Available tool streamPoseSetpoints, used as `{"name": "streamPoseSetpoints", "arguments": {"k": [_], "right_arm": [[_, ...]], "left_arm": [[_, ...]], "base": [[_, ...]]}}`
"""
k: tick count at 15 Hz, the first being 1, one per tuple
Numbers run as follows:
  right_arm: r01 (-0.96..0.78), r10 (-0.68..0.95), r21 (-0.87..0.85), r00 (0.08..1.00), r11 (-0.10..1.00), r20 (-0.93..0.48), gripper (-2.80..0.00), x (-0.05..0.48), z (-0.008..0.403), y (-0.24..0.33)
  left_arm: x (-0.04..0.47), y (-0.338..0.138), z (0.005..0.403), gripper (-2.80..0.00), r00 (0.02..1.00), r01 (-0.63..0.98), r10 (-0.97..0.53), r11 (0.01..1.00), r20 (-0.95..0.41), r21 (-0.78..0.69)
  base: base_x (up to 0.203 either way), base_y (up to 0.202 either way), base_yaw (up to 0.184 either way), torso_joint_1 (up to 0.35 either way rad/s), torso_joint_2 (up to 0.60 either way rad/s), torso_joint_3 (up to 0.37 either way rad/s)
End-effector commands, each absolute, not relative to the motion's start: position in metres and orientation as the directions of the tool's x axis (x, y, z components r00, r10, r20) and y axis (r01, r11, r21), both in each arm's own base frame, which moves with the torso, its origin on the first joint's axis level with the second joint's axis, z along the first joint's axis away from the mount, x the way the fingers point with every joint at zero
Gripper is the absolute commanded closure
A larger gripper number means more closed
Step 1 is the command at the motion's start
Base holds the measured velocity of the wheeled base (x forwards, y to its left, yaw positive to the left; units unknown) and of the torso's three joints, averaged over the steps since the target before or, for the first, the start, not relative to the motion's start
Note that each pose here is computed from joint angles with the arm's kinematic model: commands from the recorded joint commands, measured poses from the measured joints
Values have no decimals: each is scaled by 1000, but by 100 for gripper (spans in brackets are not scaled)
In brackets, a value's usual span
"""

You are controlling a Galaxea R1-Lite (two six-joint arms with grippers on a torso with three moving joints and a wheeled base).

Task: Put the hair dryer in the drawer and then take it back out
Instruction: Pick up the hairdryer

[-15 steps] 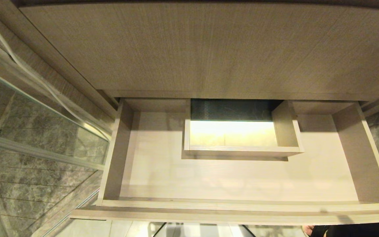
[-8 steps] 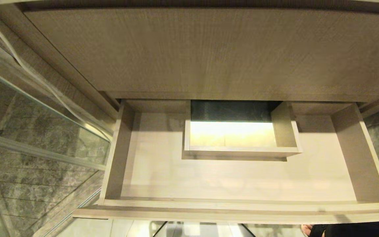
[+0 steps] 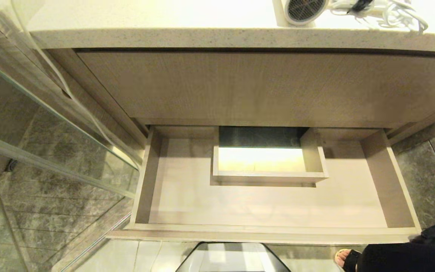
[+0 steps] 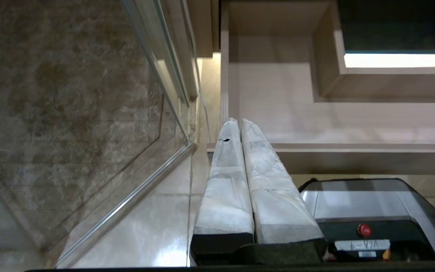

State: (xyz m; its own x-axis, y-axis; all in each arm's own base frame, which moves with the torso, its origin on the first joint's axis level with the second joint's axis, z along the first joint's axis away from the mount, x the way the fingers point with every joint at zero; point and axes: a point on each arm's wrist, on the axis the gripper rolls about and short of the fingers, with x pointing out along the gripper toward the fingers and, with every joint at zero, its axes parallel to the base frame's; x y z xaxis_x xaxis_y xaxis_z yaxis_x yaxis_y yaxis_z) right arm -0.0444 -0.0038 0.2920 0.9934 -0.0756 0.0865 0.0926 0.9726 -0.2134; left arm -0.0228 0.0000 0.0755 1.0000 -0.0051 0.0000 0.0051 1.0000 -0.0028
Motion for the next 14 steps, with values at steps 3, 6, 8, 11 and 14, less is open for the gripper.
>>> {"name": "streamPoseSetpoints", "arguments": {"k": [3,6,8,11,14], "right_arm": [[93,-75,-217,993,972,87,0,-44,292,-4],[93,-76,-216,993,972,88,0,-45,292,-4],[93,-75,-216,993,972,88,0,-44,293,-4],[93,-76,-216,993,972,88,0,-44,293,-4],[93,-75,-219,993,971,88,0,-44,293,-4]], "left_arm": [[-23,0,76,0,1000,5,-5,1000,2,-3],[-23,0,76,0,1000,5,-5,1000,2,-4],[-23,0,76,0,1000,5,-5,1000,2,-5],[-23,0,76,0,1000,5,-5,1000,2,-5],[-23,0,76,0,1000,5,-5,1000,3,-3]], "base": [[0,0,0,503,-508,-234],[0,0,0,341,-562,-236],[0,0,0,325,-576,-255],[0,0,0,335,-605,-271],[0,0,0,282,-513,-223]]}}
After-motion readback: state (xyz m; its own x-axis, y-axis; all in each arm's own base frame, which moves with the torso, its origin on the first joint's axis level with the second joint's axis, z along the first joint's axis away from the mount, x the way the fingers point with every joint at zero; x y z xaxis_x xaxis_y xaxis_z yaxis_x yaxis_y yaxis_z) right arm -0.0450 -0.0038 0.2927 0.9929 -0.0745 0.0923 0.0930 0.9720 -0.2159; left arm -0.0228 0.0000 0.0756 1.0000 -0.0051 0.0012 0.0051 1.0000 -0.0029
